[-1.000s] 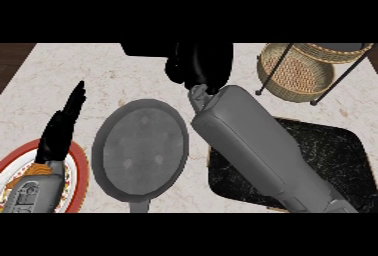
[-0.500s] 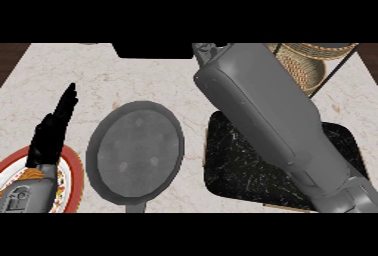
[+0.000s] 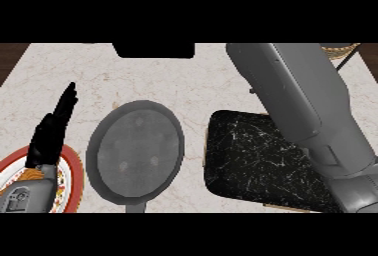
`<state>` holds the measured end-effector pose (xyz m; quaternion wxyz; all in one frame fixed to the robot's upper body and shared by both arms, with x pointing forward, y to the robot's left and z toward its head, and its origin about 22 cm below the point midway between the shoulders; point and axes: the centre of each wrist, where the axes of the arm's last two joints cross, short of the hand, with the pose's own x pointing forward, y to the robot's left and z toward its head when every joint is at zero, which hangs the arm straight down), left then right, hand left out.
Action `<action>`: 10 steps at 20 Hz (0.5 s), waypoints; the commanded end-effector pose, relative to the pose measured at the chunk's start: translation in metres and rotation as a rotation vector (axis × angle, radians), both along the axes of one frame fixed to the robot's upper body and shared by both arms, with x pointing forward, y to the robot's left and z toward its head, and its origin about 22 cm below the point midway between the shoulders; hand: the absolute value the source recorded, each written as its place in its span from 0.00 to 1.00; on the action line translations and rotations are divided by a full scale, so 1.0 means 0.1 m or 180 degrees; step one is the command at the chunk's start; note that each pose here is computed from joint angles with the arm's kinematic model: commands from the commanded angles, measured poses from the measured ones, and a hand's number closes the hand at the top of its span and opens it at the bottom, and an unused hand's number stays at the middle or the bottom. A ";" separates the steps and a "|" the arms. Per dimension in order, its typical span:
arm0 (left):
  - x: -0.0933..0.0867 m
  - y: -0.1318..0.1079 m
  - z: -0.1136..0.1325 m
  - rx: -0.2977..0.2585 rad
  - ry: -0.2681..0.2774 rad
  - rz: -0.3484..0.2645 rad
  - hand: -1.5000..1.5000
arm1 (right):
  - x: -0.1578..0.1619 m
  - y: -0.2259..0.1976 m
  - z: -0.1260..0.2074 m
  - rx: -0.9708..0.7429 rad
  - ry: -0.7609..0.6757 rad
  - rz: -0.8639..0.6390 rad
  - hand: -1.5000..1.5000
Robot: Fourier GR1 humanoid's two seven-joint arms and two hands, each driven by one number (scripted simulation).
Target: Pick the bell pepper from the tray and place it in the tiered basket
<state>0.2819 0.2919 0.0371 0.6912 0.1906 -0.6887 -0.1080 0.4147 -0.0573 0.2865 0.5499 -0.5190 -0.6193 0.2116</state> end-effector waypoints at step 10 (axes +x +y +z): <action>-0.06 -0.03 -0.07 -0.0032 0.0007 -0.0030 0.50 | 0.47 -0.99 -0.13 -0.1105 0.0218 -0.0777 1.00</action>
